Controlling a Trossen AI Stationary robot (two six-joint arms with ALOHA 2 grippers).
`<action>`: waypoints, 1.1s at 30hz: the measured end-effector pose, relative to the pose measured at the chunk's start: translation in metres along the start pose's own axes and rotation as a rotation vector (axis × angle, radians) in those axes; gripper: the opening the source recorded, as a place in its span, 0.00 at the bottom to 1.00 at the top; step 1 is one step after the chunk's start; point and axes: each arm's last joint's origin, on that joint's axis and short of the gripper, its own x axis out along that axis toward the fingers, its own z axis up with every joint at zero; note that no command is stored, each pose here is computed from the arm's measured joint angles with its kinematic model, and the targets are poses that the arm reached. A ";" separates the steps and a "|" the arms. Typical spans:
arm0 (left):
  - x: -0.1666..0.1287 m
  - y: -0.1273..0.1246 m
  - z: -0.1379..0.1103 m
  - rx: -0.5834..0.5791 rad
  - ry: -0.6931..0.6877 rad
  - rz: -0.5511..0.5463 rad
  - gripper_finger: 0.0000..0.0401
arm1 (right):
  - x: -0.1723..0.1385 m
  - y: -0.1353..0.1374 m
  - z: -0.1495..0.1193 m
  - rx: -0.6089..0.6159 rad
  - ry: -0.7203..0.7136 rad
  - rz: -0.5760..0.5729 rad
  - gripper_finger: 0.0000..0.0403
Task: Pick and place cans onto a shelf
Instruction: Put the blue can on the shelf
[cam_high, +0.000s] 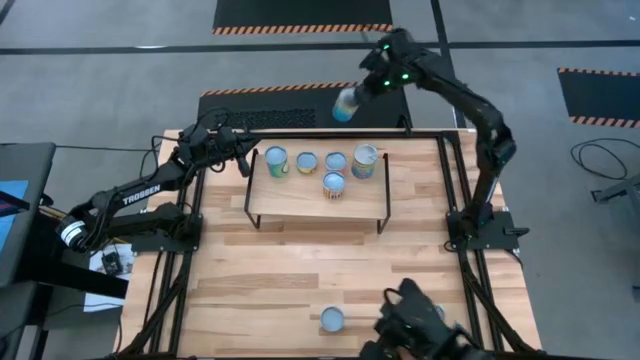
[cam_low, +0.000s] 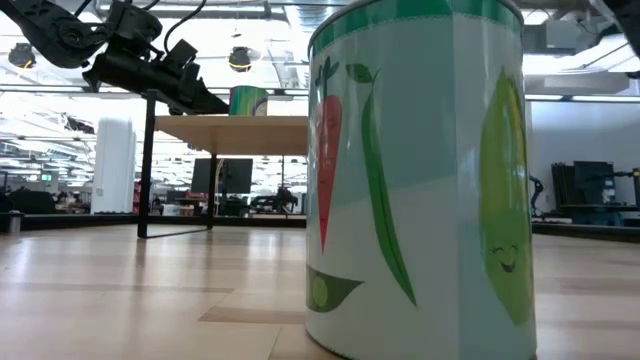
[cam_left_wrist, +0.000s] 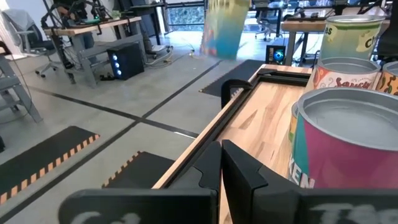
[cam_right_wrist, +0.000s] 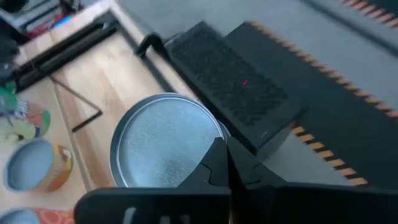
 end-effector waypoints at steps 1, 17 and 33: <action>0.000 0.000 0.000 0.000 0.000 0.000 0.00 | -0.009 0.002 0.001 -0.003 -0.016 -0.009 0.00; 0.000 0.000 0.000 0.000 0.002 -0.001 0.00 | -0.126 0.076 -0.005 -0.104 -0.144 0.136 0.00; 0.000 0.000 -0.003 0.001 0.025 -0.004 0.00 | -0.130 0.178 -0.057 -0.090 0.172 0.248 0.00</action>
